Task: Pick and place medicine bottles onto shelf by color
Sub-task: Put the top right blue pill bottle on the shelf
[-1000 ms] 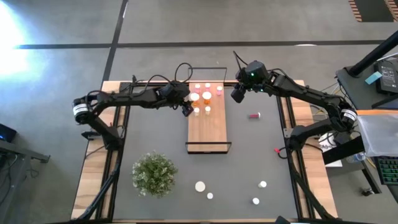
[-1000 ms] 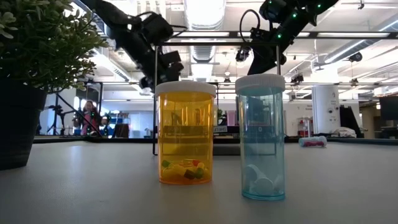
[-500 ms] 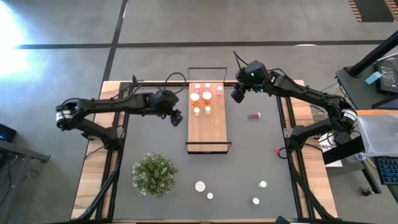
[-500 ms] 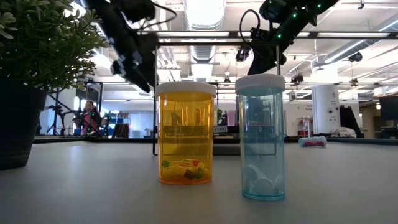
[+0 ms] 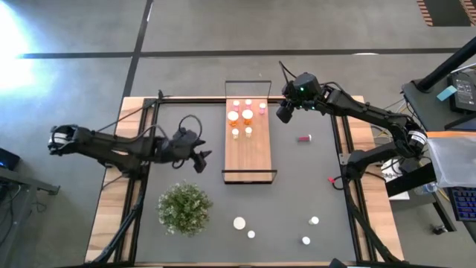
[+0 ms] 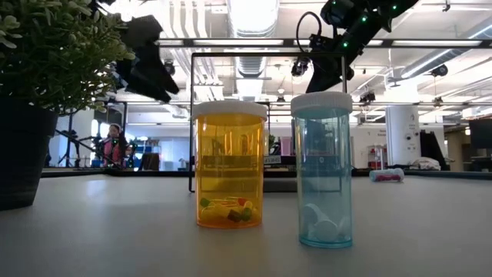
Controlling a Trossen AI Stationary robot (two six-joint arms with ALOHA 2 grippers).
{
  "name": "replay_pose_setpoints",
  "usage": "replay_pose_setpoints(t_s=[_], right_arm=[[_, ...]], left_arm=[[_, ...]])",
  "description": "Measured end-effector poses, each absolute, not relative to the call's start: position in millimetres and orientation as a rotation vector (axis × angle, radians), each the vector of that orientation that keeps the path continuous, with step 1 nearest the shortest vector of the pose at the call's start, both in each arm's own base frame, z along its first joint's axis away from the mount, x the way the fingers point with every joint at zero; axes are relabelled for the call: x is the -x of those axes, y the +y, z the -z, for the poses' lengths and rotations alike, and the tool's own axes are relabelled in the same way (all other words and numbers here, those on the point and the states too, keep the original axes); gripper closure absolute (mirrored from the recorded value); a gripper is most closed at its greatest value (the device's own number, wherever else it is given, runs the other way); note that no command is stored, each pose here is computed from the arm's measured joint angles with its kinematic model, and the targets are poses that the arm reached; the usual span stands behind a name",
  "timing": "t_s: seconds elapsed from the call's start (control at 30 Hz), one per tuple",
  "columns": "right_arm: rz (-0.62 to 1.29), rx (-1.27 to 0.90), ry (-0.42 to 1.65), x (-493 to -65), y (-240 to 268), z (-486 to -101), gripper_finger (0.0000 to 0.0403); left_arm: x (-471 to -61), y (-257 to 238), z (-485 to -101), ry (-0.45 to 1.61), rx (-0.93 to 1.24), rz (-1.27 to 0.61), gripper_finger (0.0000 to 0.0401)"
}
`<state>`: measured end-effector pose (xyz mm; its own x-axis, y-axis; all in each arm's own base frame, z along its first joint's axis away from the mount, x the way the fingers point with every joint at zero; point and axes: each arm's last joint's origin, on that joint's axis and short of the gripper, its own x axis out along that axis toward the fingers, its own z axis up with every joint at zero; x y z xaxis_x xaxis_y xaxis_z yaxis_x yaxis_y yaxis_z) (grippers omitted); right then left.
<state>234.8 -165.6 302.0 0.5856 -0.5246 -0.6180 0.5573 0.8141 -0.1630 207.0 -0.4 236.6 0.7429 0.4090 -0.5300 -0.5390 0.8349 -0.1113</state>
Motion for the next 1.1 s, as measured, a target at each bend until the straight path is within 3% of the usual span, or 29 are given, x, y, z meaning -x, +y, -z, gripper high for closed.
replay_pose_setpoints(t_s=[0.33, 0.53, 1.1], right_arm=[[0.631, -0.05, 0.703, -234.8, -165.7, -302.0, 0.0232], [0.631, -0.051, 0.703, -234.7, -165.7, -302.0, 0.0232], [0.631, -0.05, 0.703, -234.8, -165.6, -302.0, 0.0232]], left_arm=[[-203.5, -49.6, -251.0, 0.36, -0.03, -0.512, 0.0182], [-210.0, -72.8, -268.5, 0.2, -0.113, -0.355, 0.0182], [-290.3, -122.5, -246.9, 0.137, -0.208, -0.097, 0.0182]])
